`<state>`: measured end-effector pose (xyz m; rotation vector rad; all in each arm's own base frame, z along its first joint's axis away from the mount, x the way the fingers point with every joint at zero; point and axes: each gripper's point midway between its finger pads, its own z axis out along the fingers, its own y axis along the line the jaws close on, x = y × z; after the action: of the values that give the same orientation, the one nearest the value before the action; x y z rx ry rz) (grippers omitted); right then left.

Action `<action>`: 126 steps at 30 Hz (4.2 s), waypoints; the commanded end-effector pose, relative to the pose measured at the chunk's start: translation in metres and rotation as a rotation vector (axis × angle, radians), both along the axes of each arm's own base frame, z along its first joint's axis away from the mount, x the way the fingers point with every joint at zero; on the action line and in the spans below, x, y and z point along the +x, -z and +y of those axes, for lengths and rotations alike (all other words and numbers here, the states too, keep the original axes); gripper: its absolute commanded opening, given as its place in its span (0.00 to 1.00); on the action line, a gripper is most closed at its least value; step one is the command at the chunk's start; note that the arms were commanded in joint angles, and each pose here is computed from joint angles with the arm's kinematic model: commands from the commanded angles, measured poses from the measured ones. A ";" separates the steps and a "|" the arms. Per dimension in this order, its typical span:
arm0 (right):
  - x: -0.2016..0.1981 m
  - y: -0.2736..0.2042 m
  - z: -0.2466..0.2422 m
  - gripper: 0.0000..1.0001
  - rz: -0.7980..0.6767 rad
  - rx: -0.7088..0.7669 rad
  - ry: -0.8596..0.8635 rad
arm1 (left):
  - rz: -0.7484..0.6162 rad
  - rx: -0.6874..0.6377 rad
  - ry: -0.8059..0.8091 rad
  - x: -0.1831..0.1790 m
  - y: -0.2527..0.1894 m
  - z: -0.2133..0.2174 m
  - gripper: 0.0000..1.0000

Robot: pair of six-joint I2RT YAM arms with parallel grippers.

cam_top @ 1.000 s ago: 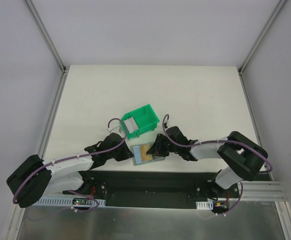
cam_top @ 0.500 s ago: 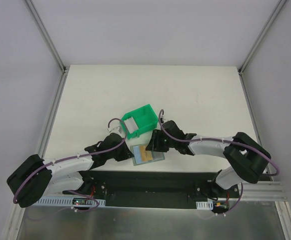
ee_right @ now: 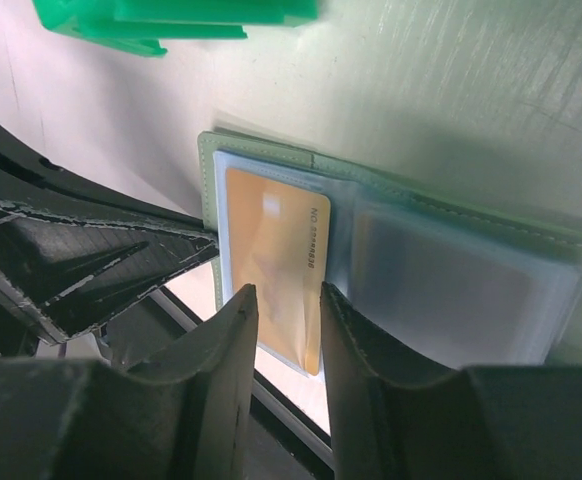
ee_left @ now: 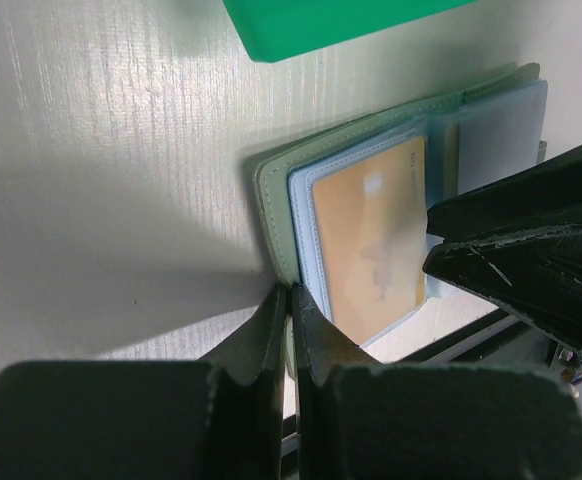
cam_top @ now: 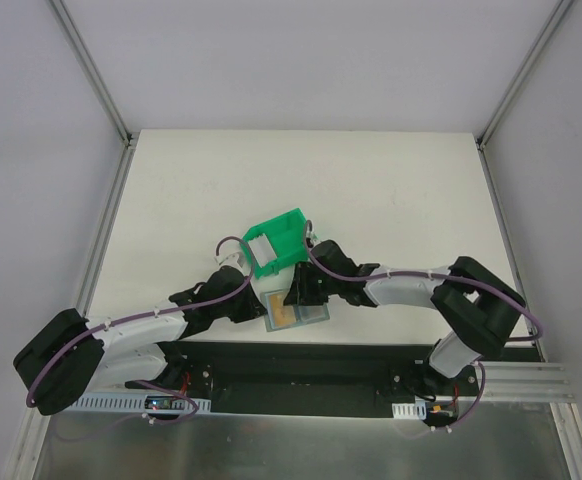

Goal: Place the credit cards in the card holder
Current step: Insert the credit card into the card holder, then turn over the card slot in the card holder.

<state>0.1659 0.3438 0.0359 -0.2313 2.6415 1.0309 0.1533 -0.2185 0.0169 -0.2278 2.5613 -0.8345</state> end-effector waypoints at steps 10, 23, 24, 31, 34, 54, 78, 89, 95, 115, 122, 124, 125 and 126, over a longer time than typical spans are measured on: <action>0.011 -0.024 -0.006 0.38 -0.151 -0.114 -0.025 | -0.034 -0.028 0.016 0.005 -0.013 -0.005 0.00; -0.002 -0.035 0.002 0.50 -0.255 -0.216 -0.082 | -0.094 -0.121 0.053 0.006 -0.044 -0.017 0.00; -0.003 -0.034 0.005 0.50 -0.252 -0.218 -0.090 | -0.094 -0.125 0.051 0.006 -0.045 -0.017 0.00; -0.011 -0.031 0.018 0.51 -0.249 -0.232 -0.140 | -0.100 -0.131 0.049 0.006 -0.047 -0.017 0.00; -0.013 -0.028 0.019 0.51 -0.245 -0.245 -0.151 | -0.100 -0.131 0.049 0.007 -0.048 -0.018 0.00; -0.015 -0.015 0.006 0.50 -0.291 -0.453 -0.182 | -0.111 -0.139 0.042 0.006 -0.049 -0.015 0.00; 0.009 -0.045 -0.041 0.44 -0.409 -0.579 -0.030 | -0.099 -0.106 0.015 0.002 -0.034 -0.004 0.00; 0.017 -0.037 -0.075 0.43 -0.369 -0.592 0.041 | -0.089 -0.077 0.009 0.001 -0.025 0.001 0.00; 0.021 -0.032 -0.098 0.46 -0.337 -0.601 0.100 | -0.069 -0.043 0.010 -0.004 -0.012 0.007 0.00; 0.100 -0.122 -0.020 0.53 -0.432 -0.244 0.021 | -0.024 -0.010 -0.038 -0.005 0.002 0.014 0.00; 0.147 -0.103 0.006 0.53 -0.329 -0.196 -0.048 | -0.037 -0.005 -0.057 -0.001 0.001 0.015 0.00; 0.156 -0.091 0.009 0.53 -0.314 -0.212 -0.043 | -0.040 -0.004 -0.059 0.000 0.001 0.015 0.00; 0.161 -0.087 0.011 0.53 -0.306 -0.217 -0.044 | -0.043 -0.003 -0.059 0.000 0.000 0.015 0.00; 0.163 -0.080 0.011 0.52 -0.290 -0.228 -0.045 | -0.048 -0.001 -0.058 0.001 0.000 0.015 0.00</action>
<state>0.3237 0.3401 0.1202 -0.3910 2.4718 0.5922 0.1466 -0.2078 0.0162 -0.2639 2.5191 -0.8596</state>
